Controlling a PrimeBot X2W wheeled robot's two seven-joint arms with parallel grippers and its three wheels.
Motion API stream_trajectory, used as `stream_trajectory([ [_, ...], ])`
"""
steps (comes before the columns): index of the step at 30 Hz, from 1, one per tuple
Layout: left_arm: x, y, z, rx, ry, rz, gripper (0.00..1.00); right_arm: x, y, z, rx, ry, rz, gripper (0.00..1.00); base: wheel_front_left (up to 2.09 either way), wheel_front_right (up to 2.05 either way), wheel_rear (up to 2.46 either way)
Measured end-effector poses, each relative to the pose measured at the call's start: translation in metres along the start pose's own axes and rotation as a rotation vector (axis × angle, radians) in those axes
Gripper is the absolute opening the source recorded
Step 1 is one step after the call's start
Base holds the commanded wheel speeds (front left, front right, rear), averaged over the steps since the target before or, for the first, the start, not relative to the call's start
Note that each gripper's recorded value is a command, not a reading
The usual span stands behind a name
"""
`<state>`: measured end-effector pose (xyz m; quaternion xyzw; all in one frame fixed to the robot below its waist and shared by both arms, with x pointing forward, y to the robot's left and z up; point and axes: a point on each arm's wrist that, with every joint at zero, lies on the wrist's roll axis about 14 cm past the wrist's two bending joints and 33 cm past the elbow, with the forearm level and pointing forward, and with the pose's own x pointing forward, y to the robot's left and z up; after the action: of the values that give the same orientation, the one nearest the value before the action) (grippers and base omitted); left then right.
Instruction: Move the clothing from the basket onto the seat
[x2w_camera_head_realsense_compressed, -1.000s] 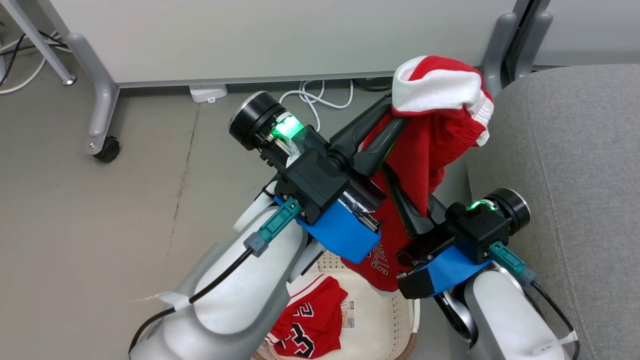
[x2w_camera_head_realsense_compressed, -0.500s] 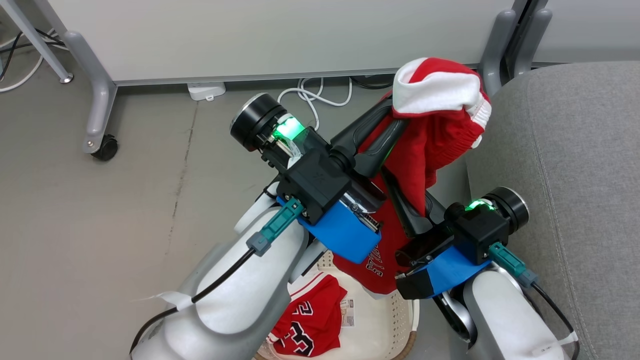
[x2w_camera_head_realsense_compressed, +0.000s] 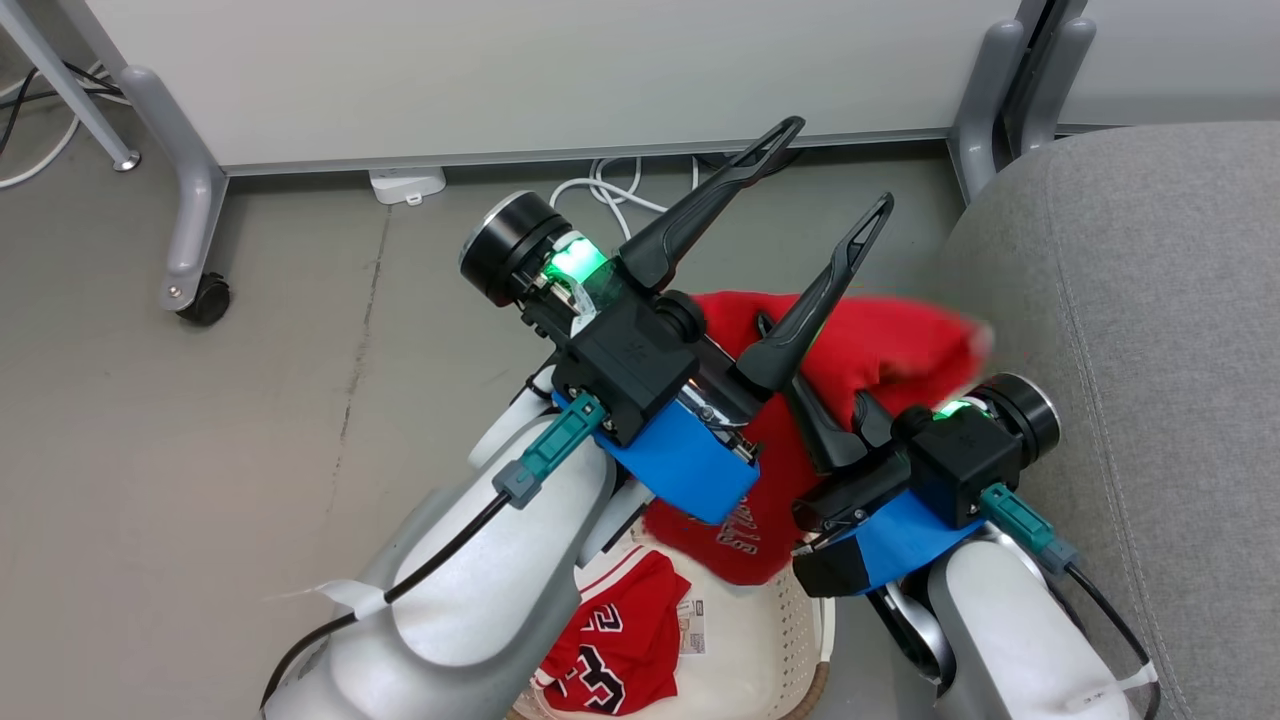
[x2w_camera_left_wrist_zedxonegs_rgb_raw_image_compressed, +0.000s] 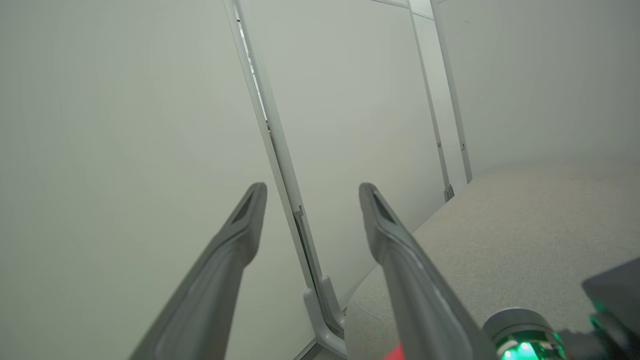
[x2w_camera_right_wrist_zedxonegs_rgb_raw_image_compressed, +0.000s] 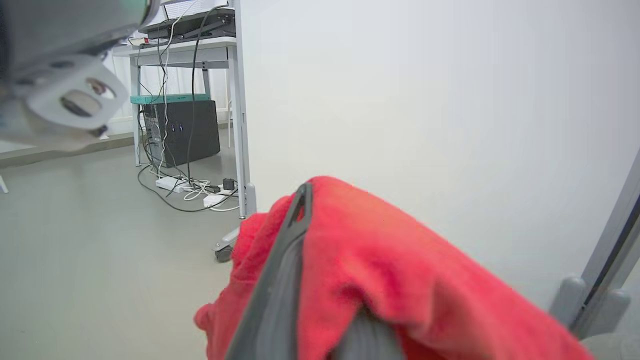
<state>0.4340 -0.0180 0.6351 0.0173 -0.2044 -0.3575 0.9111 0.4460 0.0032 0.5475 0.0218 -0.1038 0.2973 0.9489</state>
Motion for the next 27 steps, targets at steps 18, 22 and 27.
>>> stream_trajectory([
  [18, 0.013, -0.031, -0.029, -0.049, 0.035, -0.099, 1.0, -0.023, -0.047, -0.008, -0.025, 0.032, -0.142, 0.0, 0.0, 0.0, 0.0],
  [22, 0.018, -0.045, -0.039, -0.076, 0.043, -0.142, 1.0, -0.035, -0.068, -0.009, -0.043, 0.043, -0.206, 0.0, 0.0, 0.0, 0.0],
  [27, 0.023, -0.063, -0.054, -0.115, 0.058, -0.196, 1.0, -0.055, -0.095, -0.011, -0.065, 0.059, -0.294, 0.0, 0.0, 0.0, 0.0],
])
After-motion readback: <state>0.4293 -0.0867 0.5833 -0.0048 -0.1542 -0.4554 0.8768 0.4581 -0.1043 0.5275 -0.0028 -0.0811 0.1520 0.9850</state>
